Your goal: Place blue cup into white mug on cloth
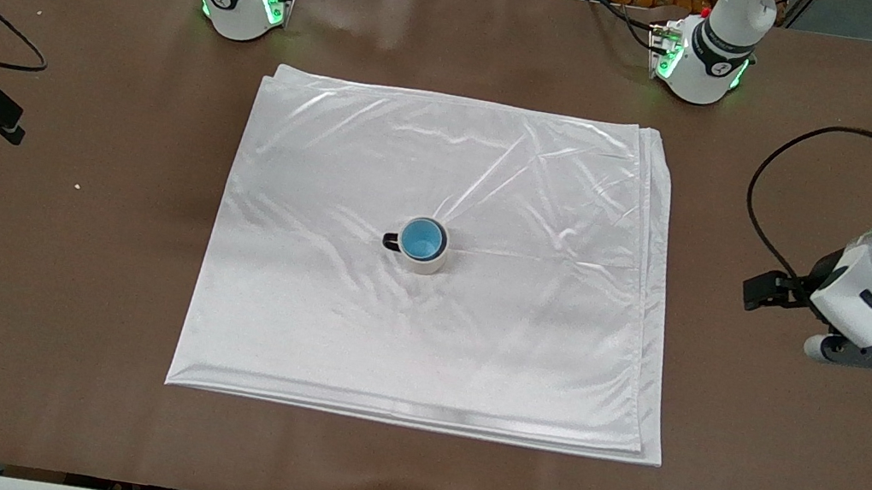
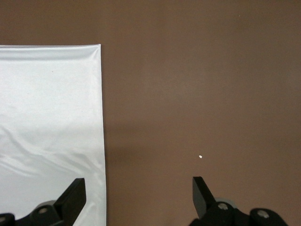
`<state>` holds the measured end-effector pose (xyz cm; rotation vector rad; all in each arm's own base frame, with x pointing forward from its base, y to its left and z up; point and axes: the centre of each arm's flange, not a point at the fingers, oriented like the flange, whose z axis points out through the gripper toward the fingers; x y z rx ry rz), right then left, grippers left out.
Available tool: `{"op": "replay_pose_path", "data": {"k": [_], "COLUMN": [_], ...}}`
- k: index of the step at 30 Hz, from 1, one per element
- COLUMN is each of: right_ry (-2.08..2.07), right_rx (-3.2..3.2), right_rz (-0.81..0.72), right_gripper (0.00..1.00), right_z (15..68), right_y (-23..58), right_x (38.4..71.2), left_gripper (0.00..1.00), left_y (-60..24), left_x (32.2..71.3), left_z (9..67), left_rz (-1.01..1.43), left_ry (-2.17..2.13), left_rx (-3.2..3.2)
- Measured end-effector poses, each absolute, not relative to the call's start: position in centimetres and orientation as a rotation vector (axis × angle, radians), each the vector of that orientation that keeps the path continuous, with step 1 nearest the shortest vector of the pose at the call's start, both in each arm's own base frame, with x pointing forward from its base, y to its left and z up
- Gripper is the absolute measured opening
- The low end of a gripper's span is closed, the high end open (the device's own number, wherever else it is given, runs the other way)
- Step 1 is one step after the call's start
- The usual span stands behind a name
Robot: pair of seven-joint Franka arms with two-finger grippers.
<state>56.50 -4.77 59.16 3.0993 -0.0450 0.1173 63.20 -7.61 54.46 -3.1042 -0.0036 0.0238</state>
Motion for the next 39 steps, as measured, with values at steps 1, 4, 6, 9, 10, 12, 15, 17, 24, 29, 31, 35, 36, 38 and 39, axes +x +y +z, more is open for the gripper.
{"op": "replay_pose_path", "data": {"k": [1, 4, 6, 9, 10, 12, 15, 17, 24, 29, 31, 35, 36, 38, 39], "right_ry": [-0.045, -0.045, -0.045, -0.045, -0.045, -0.045, -0.045, -0.045, -0.045, -0.045, -0.045, -0.046, -0.046, -0.047, -0.047], "right_rx": [3.099, 3.099, 3.099, 3.099, 3.099, 3.099, 3.100, 3.100, 3.100, 3.101, 3.102, 3.102, 3.102, 3.102, 3.102], "right_rz": [0.117, 0.117, 0.117, 0.117, 0.117, 0.117, 0.117, 0.117, 0.117, 0.117, 0.117, 0.117, 0.117, 0.117, 0.117], "right_gripper": [1.00, 1.00, 1.00, 1.00, 1.00, 1.00, 1.00, 1.00, 1.00, 1.00, 1.00, 1.00, 1.00, 1.00, 1.00], "right_z": [59.2, 59.2, 59.2, 59.2, 59.2, 59.1, 59.1, 59.1, 59.1, 59.1, 59.1, 59.1, 59.1, 59.1, 59.1], "right_y": [-4.8, -4.8, -4.8, -4.8, -4.8, -4.8, -4.8, -4.8, -4.8, -4.7, -4.7, -4.7, -4.7, -4.8, -4.8], "right_x": [56.5, 56.5, 56.5, 56.5, 56.5, 56.5, 56.5, 56.5, 56.5, 56.5, 56.5, 56.5, 56.5, 56.5, 56.5], "left_gripper": [1.00, 1.00, 1.00, 1.00, 1.00, 1.00, 1.00, 1.00, 1.00, 1.00, 1.00, 1.00, 1.00, 1.00, 1.00], "left_y": [-7.4, -7.0, -6.8, -6.8, -6.8, -6.8, -6.9, -6.9, -7.1, -7.2, -7.2, -7.0, -6.9, -6.5, -6.2], "left_x": [62.9, 61.9, 61.2, 60.3, 60.0, 59.4, 58.6, 58.3, 58.1, 58.0, 57.9, 57.3, 57.0, 56.6, 56.3], "left_z": [55.1, 56.9, 57.9, 59.2, 59.5, 60.0, 60.3, 60.3, 60.0, 59.6, 59.4, 58.7, 58.5, 58.4, 58.3], "left_rz": [0.020, 0.011, 0.013, 0.009, 0.009, 0.014, 0.031, 0.038, 0.049, 0.063, 0.070, 0.098, 0.109, 0.124, 0.131], "left_ry": [-0.003, -0.014, -0.023, -0.035, -0.038, -0.045, -0.050, -0.053, -0.052, -0.038, -0.033, -0.037, -0.044, -0.062, -0.075], "left_rx": [-3.102, -3.097, -3.094, -3.091, -3.091, -3.093, -3.093, -3.093, -3.094, -3.093, -3.092, -3.090, -3.095, -3.109, -3.119]}}
